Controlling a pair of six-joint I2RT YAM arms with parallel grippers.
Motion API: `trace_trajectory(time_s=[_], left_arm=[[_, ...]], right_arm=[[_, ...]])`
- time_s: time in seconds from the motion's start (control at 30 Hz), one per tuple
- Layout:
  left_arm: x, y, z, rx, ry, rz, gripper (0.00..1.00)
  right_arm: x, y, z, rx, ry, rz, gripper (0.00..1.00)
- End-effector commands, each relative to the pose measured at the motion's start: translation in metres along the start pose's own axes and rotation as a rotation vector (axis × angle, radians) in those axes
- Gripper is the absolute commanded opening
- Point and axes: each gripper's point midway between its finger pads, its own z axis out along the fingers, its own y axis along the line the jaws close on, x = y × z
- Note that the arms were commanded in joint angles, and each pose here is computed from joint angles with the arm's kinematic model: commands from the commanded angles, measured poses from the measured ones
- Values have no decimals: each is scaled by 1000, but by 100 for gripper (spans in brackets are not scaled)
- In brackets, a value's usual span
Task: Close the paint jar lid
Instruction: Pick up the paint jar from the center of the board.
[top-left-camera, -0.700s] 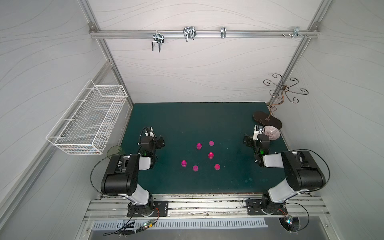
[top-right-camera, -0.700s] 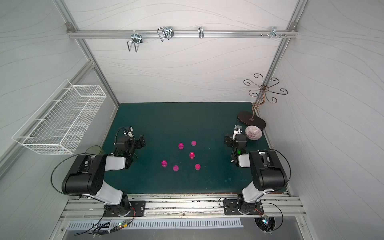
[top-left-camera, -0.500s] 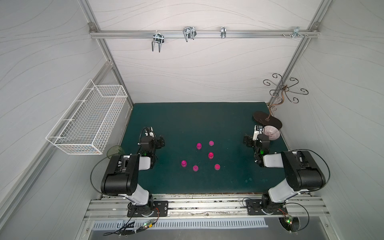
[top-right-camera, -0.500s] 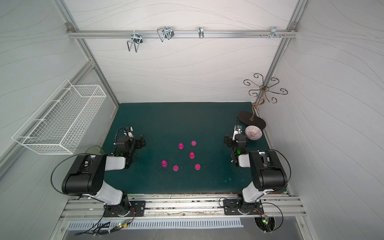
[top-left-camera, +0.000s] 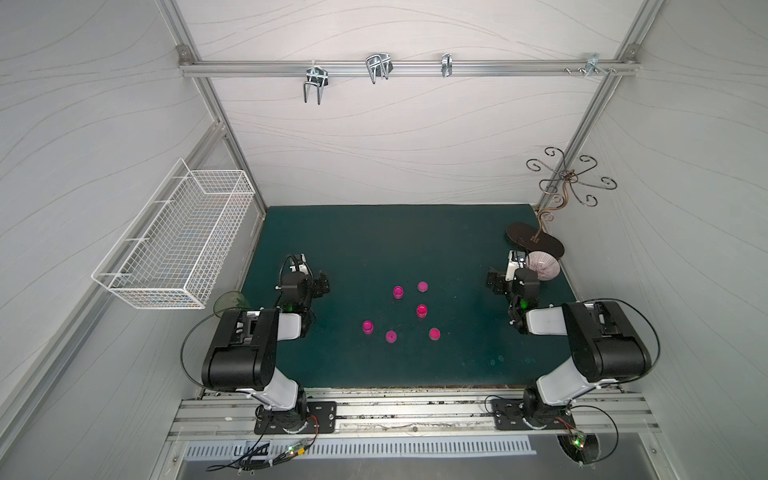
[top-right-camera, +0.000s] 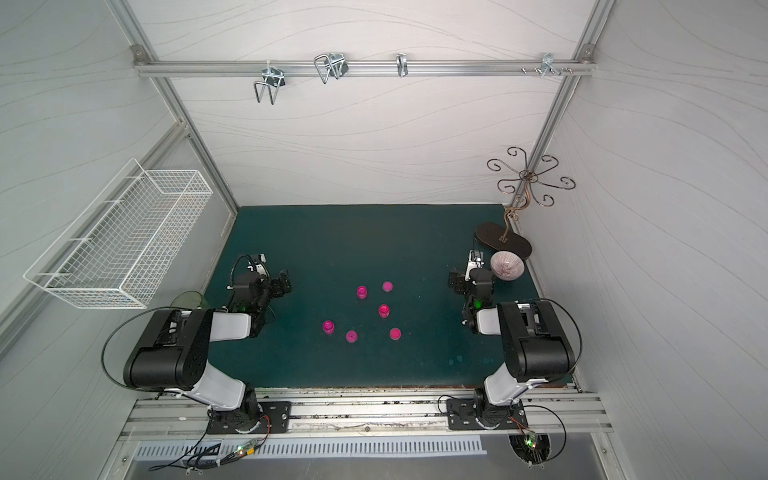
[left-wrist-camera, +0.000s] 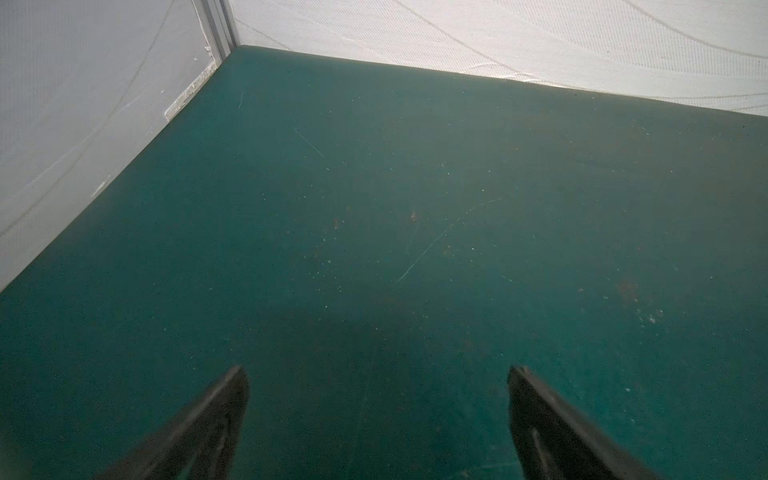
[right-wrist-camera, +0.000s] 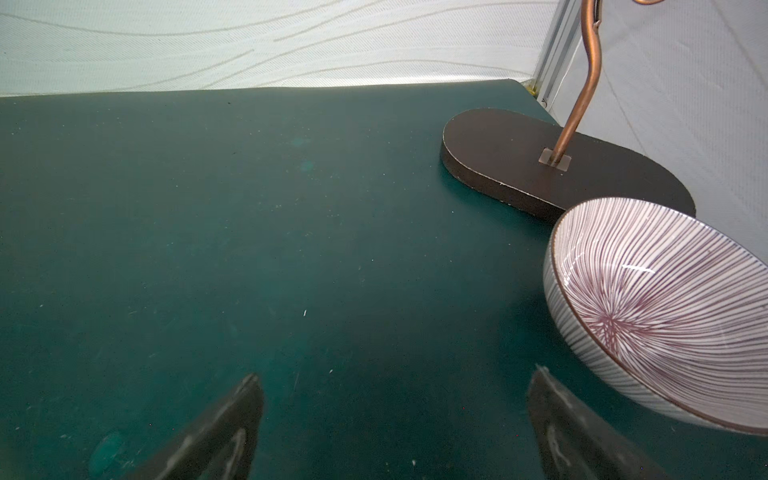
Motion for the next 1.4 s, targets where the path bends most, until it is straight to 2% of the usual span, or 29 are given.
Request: trace_trajectory(time_s=[0.0, 0.07, 0.13, 0.23, 0.3, 0.37, 0.43, 0.57, 0.7, 0.87, 1.07, 1.37], left_arm=[[-29, -12, -6, 79, -77, 10, 100], [-40, -20, -18, 96, -47, 27, 100], [-58, -31, -38, 105, -32, -4, 100], [-77, -69, -76, 223, -81, -64, 100], [-91, -90, -101, 273, -124, -105, 100], [-98, -111, -120, 364, -109, -152, 100], [-92, -125, -132, 413, -48, -177, 100], [-63, -149, -150, 485, 8, -88, 100], [-35, -157, -160, 567, -8, -59, 100], [-28, -164, -178, 688, -72, -73, 100], [-26, -167, -194, 766, -117, -63, 100], [-28, -168, -201, 794, -141, -50, 100]], right_arm=[[-17, 6, -12, -1, -62, -24, 99], [-41, 20, -30, 35, -55, -122, 99], [-55, 45, -47, -67, 18, -87, 99], [-46, 84, -72, -237, 214, 5, 99], [-36, 113, -93, -315, 333, -30, 99], [-22, 141, -116, -363, 436, -96, 99], [-7, 167, -141, -421, 530, -145, 99], [21, 203, -168, -535, 650, -161, 99], [42, 230, -175, -571, 751, -212, 99], [60, 248, -162, -547, 821, -249, 94], [68, 261, -145, -503, 874, -267, 82], [85, 260, -129, -443, 917, -300, 62]])
